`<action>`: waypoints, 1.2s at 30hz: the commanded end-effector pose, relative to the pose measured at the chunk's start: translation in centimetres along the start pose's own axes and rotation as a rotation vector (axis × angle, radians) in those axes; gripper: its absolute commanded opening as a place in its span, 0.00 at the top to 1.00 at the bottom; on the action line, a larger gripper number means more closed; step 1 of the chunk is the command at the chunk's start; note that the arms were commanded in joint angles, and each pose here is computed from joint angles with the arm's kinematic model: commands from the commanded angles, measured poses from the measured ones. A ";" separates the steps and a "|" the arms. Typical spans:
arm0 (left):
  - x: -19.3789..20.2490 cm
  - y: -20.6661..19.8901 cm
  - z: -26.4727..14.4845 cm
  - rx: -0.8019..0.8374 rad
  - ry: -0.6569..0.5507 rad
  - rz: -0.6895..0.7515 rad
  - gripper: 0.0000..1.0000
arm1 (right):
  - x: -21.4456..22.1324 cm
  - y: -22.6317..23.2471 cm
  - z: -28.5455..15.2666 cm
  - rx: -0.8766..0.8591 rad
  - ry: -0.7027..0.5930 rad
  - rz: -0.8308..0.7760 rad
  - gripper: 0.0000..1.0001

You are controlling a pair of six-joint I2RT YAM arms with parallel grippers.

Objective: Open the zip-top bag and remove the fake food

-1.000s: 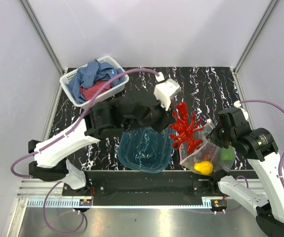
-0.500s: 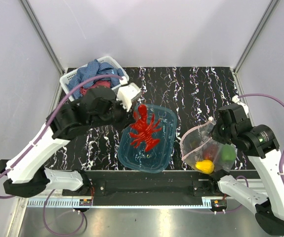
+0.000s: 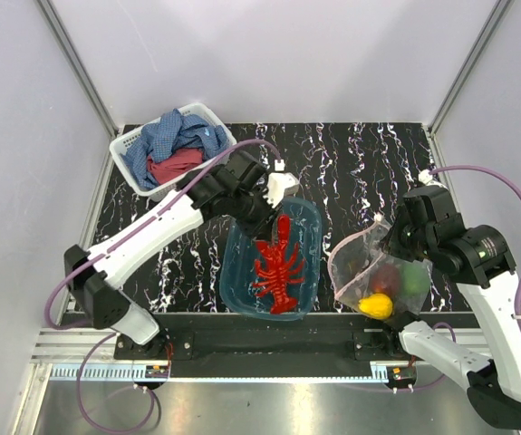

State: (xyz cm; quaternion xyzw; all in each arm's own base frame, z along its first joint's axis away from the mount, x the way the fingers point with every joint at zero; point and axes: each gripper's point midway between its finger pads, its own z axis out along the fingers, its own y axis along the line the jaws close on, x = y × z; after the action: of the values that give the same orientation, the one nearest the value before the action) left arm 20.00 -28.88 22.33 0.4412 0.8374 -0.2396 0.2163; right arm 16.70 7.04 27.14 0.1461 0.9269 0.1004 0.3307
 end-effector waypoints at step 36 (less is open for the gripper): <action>-13.6 -12.5 2.7 0.366 -0.408 -0.348 0.82 | -0.6 7.2 -0.5 -0.305 0.100 -0.010 1.00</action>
State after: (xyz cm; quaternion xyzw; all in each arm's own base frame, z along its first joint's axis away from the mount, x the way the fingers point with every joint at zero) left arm 16.13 -43.35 30.19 0.2810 0.7887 -0.4848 0.2528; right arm 17.33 11.98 26.95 0.0833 0.9399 0.1902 0.2710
